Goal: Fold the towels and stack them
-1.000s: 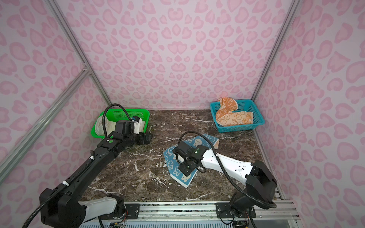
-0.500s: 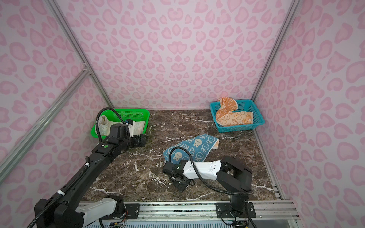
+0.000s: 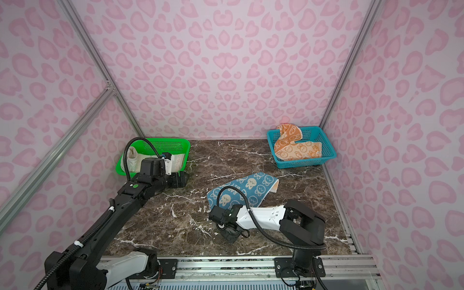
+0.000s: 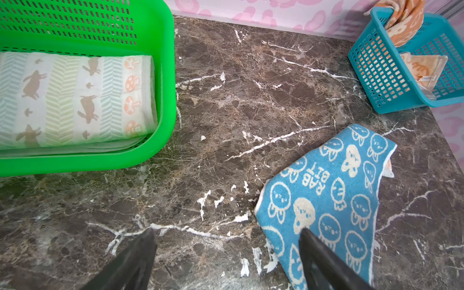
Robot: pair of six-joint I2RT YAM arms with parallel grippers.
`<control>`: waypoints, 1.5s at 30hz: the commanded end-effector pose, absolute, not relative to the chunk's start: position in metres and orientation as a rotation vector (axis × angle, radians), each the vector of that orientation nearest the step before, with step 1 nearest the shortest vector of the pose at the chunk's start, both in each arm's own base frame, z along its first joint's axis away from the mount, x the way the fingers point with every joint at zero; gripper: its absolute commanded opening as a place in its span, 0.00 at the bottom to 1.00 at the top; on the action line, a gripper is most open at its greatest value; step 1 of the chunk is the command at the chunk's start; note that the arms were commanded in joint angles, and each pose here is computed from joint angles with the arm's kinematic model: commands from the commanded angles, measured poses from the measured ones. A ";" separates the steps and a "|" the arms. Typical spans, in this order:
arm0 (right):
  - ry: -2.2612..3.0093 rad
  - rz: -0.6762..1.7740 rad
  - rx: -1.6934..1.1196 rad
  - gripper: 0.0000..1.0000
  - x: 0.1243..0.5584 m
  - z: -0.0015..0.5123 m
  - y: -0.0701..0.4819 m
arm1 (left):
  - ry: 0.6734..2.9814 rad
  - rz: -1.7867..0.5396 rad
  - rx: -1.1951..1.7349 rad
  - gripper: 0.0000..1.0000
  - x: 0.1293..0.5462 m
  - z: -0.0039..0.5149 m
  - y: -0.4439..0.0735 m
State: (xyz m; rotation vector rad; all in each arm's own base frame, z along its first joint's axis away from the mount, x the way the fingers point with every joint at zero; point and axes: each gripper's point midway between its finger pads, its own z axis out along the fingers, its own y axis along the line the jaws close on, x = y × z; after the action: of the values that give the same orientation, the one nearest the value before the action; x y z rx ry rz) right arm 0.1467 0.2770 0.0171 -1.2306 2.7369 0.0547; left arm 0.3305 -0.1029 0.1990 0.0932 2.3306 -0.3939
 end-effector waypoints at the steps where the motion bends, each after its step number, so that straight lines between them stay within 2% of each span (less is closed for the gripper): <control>1: 2.681 0.139 -1.199 0.00 0.166 0.036 0.286 | 2.253 -0.440 0.186 0.90 0.331 0.213 -0.113; 11: 2.600 0.365 -1.037 0.00 0.226 0.119 0.282 | 2.053 -0.614 0.601 0.89 0.297 0.217 -0.161; 17: 2.582 0.441 -0.918 0.00 0.252 0.146 0.275 | 1.871 -0.608 0.905 0.90 0.264 0.204 -0.204; 38: 2.518 0.599 -0.540 0.00 0.295 0.171 0.268 | 1.882 -0.553 0.732 0.86 0.292 0.170 -0.281; 45: 2.507 0.632 -0.524 0.00 0.297 0.173 0.271 | 1.957 -0.496 0.611 0.87 0.315 0.153 -0.285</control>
State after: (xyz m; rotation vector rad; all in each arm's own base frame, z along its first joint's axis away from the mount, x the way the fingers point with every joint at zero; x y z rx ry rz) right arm 0.2938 0.2673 0.1696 -0.5454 2.5278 0.5997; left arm 0.2979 -0.2824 0.1377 0.7131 1.9922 -0.5042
